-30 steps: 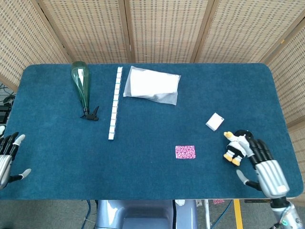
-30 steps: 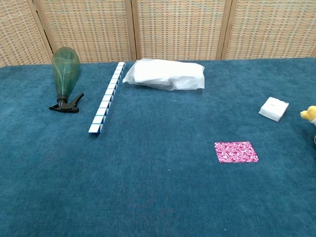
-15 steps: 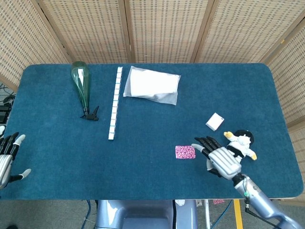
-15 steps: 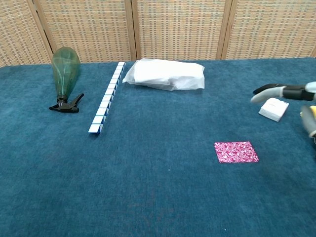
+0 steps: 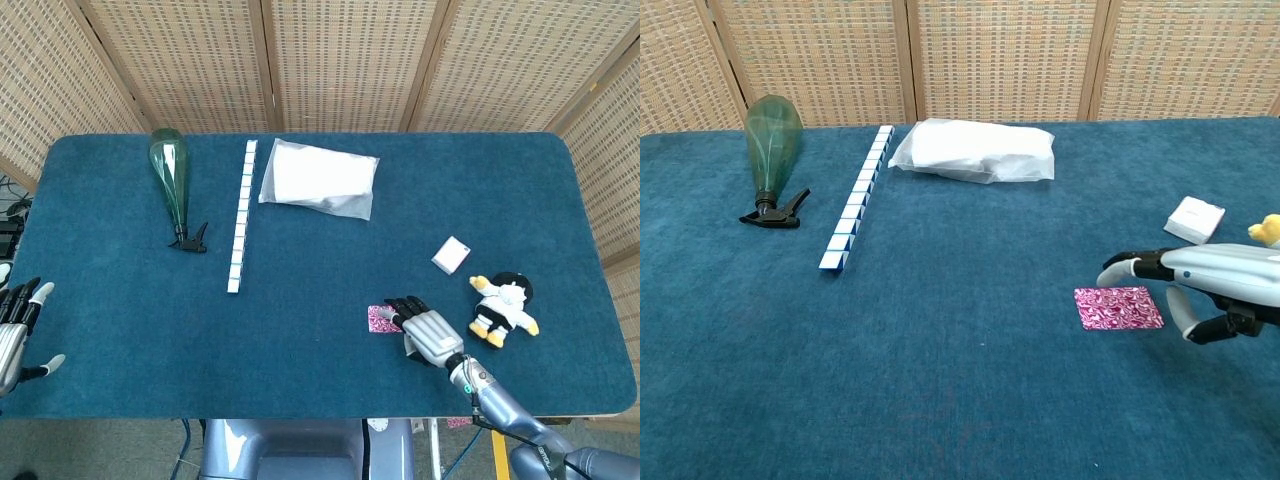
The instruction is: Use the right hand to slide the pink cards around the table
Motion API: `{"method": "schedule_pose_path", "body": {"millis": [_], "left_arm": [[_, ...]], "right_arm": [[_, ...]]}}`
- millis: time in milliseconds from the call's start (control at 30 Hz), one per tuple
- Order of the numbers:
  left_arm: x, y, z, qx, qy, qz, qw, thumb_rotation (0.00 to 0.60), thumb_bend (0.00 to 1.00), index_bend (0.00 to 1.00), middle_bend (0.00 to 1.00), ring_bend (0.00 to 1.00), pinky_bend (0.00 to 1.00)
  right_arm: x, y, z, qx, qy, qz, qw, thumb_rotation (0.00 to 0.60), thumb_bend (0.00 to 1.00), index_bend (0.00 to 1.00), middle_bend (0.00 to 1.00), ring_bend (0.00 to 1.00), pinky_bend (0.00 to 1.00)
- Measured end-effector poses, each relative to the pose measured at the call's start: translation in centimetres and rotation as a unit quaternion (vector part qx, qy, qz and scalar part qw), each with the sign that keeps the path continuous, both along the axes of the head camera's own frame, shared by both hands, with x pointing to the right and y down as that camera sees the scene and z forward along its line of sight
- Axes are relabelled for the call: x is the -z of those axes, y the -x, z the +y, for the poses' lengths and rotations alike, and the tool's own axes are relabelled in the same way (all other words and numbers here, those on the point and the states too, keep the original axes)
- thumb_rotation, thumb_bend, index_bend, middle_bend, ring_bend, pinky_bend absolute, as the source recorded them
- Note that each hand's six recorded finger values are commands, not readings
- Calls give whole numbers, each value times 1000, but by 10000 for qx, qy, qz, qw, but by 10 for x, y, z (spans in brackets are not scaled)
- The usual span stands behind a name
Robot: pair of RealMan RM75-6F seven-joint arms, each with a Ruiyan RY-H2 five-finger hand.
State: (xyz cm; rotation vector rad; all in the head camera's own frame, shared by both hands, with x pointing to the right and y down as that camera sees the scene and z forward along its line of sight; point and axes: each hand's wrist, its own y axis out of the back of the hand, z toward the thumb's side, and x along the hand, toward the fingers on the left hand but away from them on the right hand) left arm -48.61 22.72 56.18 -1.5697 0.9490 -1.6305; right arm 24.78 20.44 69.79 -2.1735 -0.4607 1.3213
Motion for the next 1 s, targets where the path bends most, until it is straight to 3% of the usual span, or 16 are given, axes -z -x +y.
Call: {"method": "schedule_pose_path", "body": {"millis": [200, 500, 1000], "left_arm": [[0, 0, 0, 8, -6, -22, 10000, 600, 9, 0, 0, 0, 0], [0, 0, 0, 14, -11, -38, 10000, 600, 8, 0, 0, 0, 0], [0, 0, 0, 18, 3, -42, 10000, 600, 9, 0, 0, 0, 0]], "right_arm": [[-3, -4, 5, -14, 73, 42, 10000, 600, 1000, 126, 119, 0, 0], [-5, -10, 11, 50, -2, 117, 9999, 600, 1000, 127, 120, 0, 0], [-7, -10, 24, 298, 214, 229, 9991, 600, 1000, 127, 115, 0, 13]]}}
